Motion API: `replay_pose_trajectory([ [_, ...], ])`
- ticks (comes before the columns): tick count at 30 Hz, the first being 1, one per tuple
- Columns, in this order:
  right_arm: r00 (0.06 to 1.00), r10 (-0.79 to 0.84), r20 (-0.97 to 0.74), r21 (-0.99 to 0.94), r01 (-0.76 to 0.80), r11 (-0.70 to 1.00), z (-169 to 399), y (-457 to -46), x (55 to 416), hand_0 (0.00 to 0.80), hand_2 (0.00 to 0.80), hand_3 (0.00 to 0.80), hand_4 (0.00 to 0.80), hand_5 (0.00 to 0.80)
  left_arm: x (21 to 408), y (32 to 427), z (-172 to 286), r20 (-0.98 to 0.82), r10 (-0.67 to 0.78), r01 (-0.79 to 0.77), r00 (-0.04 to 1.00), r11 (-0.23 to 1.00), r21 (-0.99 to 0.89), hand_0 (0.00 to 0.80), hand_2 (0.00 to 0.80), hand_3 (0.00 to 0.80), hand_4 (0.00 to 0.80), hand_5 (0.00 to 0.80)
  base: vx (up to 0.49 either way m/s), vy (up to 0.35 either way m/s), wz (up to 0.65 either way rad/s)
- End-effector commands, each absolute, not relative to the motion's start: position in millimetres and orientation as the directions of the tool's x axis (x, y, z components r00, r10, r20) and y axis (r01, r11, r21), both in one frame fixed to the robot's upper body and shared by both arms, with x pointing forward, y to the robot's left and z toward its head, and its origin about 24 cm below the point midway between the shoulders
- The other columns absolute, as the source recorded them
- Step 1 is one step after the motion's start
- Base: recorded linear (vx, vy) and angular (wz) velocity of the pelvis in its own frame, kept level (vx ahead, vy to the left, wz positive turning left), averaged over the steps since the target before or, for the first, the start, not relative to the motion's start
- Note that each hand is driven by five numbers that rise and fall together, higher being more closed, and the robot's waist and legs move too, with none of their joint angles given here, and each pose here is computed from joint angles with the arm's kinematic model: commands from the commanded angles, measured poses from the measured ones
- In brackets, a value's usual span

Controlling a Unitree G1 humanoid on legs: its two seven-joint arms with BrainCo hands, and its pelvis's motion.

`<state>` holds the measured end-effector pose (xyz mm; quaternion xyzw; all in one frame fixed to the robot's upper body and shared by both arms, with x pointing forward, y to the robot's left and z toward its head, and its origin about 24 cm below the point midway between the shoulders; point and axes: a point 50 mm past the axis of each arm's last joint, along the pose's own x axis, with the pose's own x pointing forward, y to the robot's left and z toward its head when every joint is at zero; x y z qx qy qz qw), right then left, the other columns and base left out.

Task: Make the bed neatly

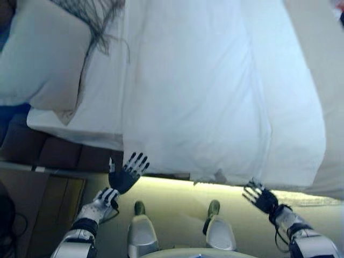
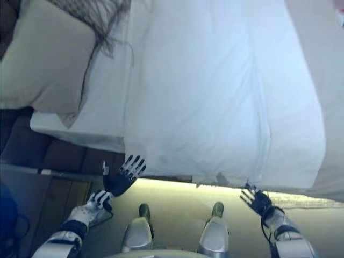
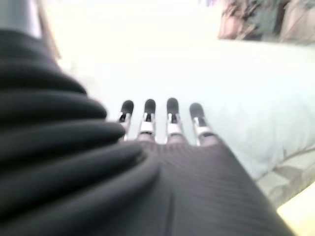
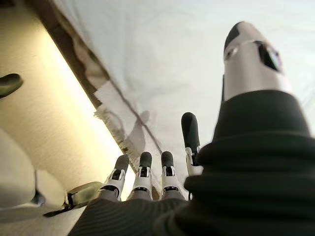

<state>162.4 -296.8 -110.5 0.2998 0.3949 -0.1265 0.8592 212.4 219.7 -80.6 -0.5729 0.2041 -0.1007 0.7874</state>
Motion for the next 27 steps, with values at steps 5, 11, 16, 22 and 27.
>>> replay_pose_trajectory([
  [5, 0.644, 0.094, -0.759, 0.449, 0.414, 0.792, -131.7, -264.8, 140.0, 0.0, 0.0, 0.0, 0.0, 0.0, 165.3, 215.3, -126.7, -0.556, -0.317, -0.319, 0.768, 0.563, -0.762, 0.0, 0.0, 0.0, 0.0, 0.0, 0.128, -0.087, -0.06],
  [11, 0.538, 0.082, -0.839, 0.417, 0.54, 0.731, -152.0, -245.7, 101.4, 0.0, 0.0, 0.0, 0.0, 0.0, 123.2, 221.9, -148.4, -0.732, -0.188, -0.524, 0.655, 0.585, -0.619, 0.0, 0.0, 0.0, 0.0, 0.0, 0.067, -0.041, -0.03],
  [16, 0.419, 0.071, -0.905, 0.337, 0.606, 0.721, -162.7, -233.1, 76.3, 0.0, 0.0, 0.0, 0.0, 0.0, 102.3, 213.0, -158.7, -0.809, -0.155, -0.573, 0.568, 0.631, -0.524, 0.0, 0.0, 0.0, 0.0, 0.0, 0.021, -0.024, -0.01],
  [22, 0.292, 0.046, -0.955, 0.231, 0.639, 0.734, -167.5, -229.1, 61.4, 0.0, 0.0, 0.0, 0.0, 0.0, 95.3, 203.2, -162.7, -0.838, -0.192, -0.526, 0.511, 0.701, -0.482, 0.0, 0.0, 0.0, 0.0, 0.0, 0.038, 0.023, 0.01],
  [27, 0.306, 0.054, -0.95, 0.242, 0.617, 0.749, -166.9, -226.4, 69.9, 0.0, 0.0, 0.0, 0.0, 0.0, 99.4, 199.5, -162.7, -0.845, -0.198, -0.52, 0.497, 0.711, -0.473, 0.0, 0.0, 0.0, 0.0, 0.0, 0.017, 0.024, 0.01],
])
